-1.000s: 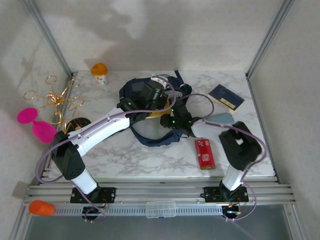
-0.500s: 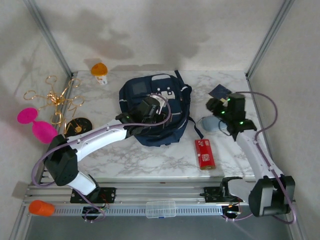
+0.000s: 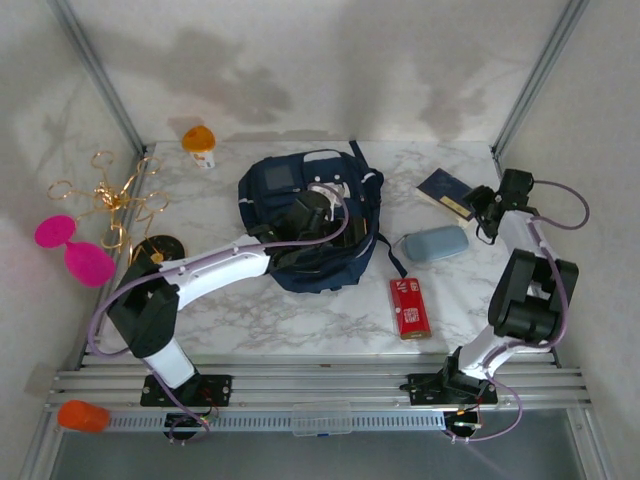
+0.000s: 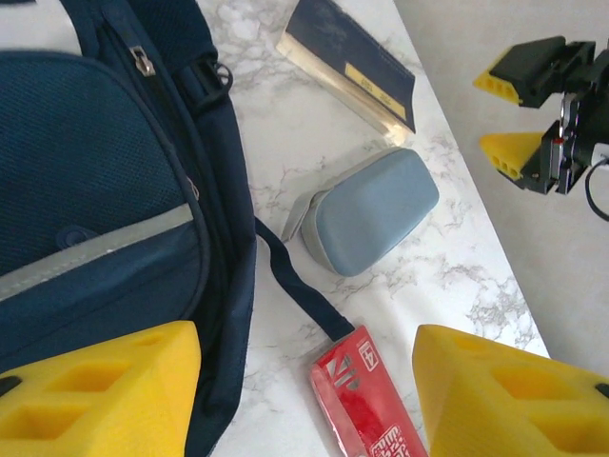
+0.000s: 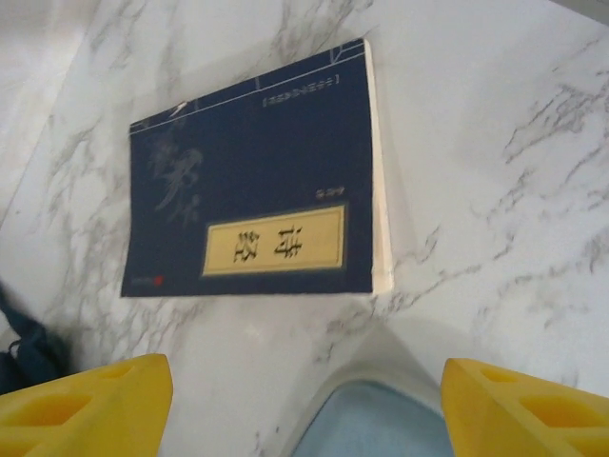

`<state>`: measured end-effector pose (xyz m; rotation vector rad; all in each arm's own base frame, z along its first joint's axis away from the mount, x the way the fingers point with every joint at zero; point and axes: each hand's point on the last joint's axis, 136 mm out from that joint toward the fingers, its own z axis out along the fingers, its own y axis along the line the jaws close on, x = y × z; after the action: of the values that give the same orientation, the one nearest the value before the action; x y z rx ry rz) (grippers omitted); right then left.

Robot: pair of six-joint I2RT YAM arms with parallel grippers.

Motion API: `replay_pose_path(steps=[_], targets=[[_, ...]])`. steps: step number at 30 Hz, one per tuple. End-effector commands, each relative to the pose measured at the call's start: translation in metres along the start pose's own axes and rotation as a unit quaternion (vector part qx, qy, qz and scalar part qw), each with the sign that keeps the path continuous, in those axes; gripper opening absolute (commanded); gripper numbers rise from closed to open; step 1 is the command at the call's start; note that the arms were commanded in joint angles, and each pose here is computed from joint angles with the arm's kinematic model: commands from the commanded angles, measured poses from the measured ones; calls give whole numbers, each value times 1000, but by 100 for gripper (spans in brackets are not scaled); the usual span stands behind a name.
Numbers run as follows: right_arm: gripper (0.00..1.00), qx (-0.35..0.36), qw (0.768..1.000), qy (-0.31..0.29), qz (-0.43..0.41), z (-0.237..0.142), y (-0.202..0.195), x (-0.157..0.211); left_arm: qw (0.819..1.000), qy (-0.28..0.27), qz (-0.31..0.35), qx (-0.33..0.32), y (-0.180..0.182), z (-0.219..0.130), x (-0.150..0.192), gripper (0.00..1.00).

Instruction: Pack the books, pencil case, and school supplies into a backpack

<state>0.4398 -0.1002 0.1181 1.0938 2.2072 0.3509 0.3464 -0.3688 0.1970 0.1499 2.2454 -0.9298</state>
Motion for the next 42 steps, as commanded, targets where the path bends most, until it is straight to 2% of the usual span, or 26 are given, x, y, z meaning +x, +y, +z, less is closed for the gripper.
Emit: replay_pose_path(steps=[1,4,10,24,32,42], targets=[[75,5,1000,7,-11,17,3,-13,999,-3,-16,28,-16,9,-5,61],[75,28,999,33,-13,38,-7,-13,999,10,-18,26,-13,21,2,62],[71,32,998,55,-15,65,-11,-10,999,33,-10,15,-8,38,10,62],[62,59,994,82,-46,96,-21,9,999,47,-12,-8,3,55,17,64],[44,41,995,76,-48,95,-13,5,998,56,-14,-18,8,59,18,65],[17,-27,996,69,-50,85,17,-5,998,62,-18,-17,7,63,20,66]])
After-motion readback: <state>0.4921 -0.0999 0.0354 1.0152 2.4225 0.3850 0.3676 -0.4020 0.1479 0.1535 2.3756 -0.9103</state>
